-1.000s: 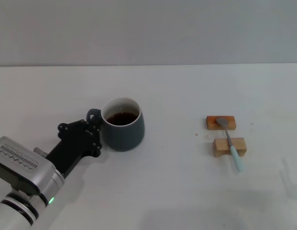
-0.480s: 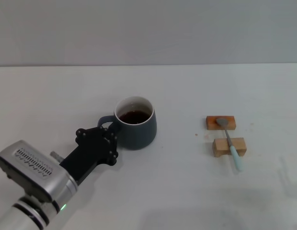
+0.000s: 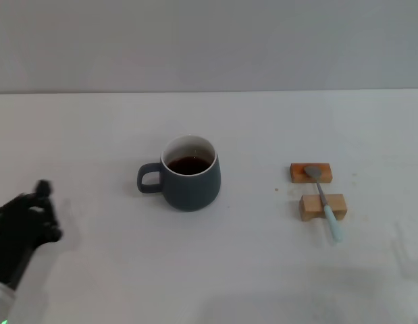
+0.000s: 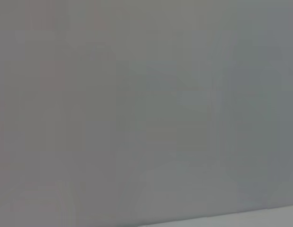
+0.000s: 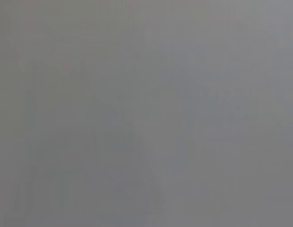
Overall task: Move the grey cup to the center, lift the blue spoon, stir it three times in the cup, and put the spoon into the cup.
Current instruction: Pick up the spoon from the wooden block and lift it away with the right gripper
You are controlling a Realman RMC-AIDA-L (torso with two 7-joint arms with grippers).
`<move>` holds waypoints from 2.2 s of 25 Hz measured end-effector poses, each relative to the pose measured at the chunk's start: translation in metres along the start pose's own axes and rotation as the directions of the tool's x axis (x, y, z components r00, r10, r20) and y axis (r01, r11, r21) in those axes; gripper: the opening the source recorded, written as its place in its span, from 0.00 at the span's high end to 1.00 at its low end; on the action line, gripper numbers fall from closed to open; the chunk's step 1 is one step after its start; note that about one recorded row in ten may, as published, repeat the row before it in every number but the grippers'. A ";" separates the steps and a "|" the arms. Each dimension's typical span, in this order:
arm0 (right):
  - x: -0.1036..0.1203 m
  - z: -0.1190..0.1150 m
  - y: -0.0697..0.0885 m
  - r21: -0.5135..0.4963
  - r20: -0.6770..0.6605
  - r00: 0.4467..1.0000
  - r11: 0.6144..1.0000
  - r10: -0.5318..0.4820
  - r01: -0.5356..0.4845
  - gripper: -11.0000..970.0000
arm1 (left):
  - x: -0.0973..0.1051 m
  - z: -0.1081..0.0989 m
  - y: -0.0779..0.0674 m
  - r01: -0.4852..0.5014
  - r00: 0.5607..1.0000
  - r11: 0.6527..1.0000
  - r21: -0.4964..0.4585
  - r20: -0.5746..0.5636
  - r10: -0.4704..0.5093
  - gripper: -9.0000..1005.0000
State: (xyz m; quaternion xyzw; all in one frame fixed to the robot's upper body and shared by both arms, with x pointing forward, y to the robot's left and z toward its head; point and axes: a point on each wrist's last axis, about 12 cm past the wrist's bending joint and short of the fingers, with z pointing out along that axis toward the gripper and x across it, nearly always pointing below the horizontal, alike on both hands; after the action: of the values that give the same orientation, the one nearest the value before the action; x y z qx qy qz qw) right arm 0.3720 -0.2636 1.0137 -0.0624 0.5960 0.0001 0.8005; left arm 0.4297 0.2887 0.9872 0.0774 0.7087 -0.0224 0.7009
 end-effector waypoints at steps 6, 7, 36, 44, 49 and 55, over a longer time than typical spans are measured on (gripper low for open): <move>0.001 0.002 0.003 -0.019 -0.005 1.000 1.000 0.007 -0.007 0.31 | 0.002 -0.008 0.009 0.032 0.999 0.998 -0.056 -0.007 -0.032 0.94; 0.002 0.003 0.003 -0.018 -0.011 1.000 1.000 0.009 -0.009 0.31 | 0.002 -0.008 0.009 0.036 0.999 0.998 -0.060 -0.006 -0.037 0.94; 0.025 0.001 0.039 -0.103 -0.280 0.943 0.971 0.178 -0.214 0.30 | 0.004 -0.006 0.014 0.068 0.997 0.995 -0.076 -0.021 -0.069 0.17; 0.030 0.002 0.042 -0.113 -0.318 0.930 0.967 0.184 -0.230 0.30 | 0.004 -0.005 0.015 0.059 0.998 0.996 -0.072 -0.025 -0.061 0.14; 0.030 0.002 0.042 -0.111 -0.323 0.922 0.958 0.215 -0.263 0.30 | 0.005 -0.005 0.015 0.060 0.998 0.996 -0.072 -0.025 -0.062 0.14; 0.032 0.003 0.038 -0.088 -0.334 0.911 0.954 0.243 -0.287 0.30 | 0.004 -0.005 0.015 0.060 0.998 0.996 -0.070 -0.024 -0.062 0.14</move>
State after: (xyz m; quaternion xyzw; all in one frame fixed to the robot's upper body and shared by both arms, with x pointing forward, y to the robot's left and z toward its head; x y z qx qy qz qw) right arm 0.3809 -0.2282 0.9801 -0.0340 0.7193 0.1391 0.6798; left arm 0.4273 0.3041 0.9841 0.0317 0.7202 -0.0185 0.6928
